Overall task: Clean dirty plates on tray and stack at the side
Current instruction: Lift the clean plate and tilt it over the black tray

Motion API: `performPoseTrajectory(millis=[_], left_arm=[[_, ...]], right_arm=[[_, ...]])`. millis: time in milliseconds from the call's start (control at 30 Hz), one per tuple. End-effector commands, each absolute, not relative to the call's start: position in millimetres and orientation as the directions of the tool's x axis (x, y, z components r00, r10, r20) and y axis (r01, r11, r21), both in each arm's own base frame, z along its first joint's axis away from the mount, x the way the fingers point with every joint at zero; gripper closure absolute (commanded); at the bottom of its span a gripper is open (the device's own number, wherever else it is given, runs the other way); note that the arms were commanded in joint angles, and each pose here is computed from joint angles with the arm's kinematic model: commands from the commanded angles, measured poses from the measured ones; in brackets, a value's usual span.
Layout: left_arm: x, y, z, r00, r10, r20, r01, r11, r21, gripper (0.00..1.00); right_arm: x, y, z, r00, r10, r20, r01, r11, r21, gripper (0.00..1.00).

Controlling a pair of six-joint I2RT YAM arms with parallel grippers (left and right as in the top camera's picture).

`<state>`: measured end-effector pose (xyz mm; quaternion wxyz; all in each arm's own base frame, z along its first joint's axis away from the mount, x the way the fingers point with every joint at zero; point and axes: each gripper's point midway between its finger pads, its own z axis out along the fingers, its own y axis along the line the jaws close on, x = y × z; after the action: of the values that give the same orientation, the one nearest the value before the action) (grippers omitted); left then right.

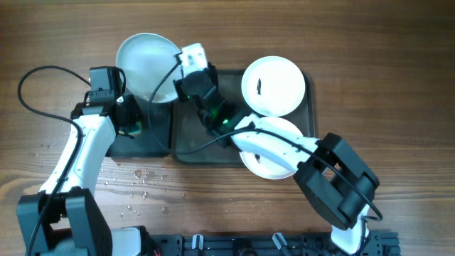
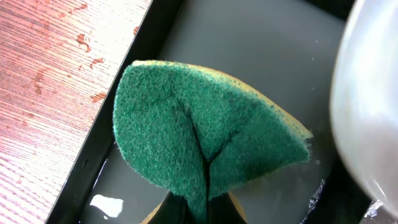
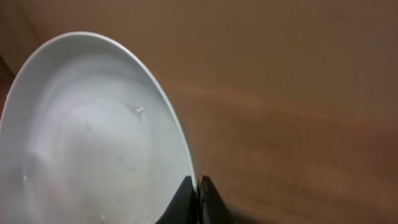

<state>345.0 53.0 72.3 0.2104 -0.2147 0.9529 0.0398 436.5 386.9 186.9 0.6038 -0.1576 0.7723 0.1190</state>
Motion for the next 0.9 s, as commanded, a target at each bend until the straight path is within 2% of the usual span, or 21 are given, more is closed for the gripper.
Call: performPoseTrajectory(millis=[0,133,400,667,867], left_arm=[[344.0,52.9,71.4,-0.816,-0.403,-0.415,-0.434,0.901,-0.022,0.96],[344.0,52.9,71.4,-0.816,-0.403,-0.415,-0.434,0.901,-0.022,0.96],[344.0,52.9,71.4,-0.816,-0.403,-0.415,-0.434,0.901,-0.022,0.96],[344.0,53.0,71.4,-0.815,-0.403,-0.416,-0.434,0.901,-0.022,0.96],[344.0,53.0,71.4,-0.815,-0.403,-0.416,-0.434,0.901,-0.022,0.96]], right_arm=[[445.7,382.9,217.7,-0.001,-0.344,-0.939,-0.336,0.884,-0.324,0.96],[444.9,389.1,241.0,0.121,-0.400,-0.908,-0.325,0.849,-0.417,0.96],[438.5,401.9,260.5,0.236,-0.412,-0.880,-0.344,0.811,-0.473,0.96],[425.9,416.7,282.0,0.390,-0.487,-0.781,-0.307,0.731,-0.609,0.96],[424.3,417.5,287.6,0.399,-0.449,-0.800,-0.315,0.752,-0.579,0.96]])
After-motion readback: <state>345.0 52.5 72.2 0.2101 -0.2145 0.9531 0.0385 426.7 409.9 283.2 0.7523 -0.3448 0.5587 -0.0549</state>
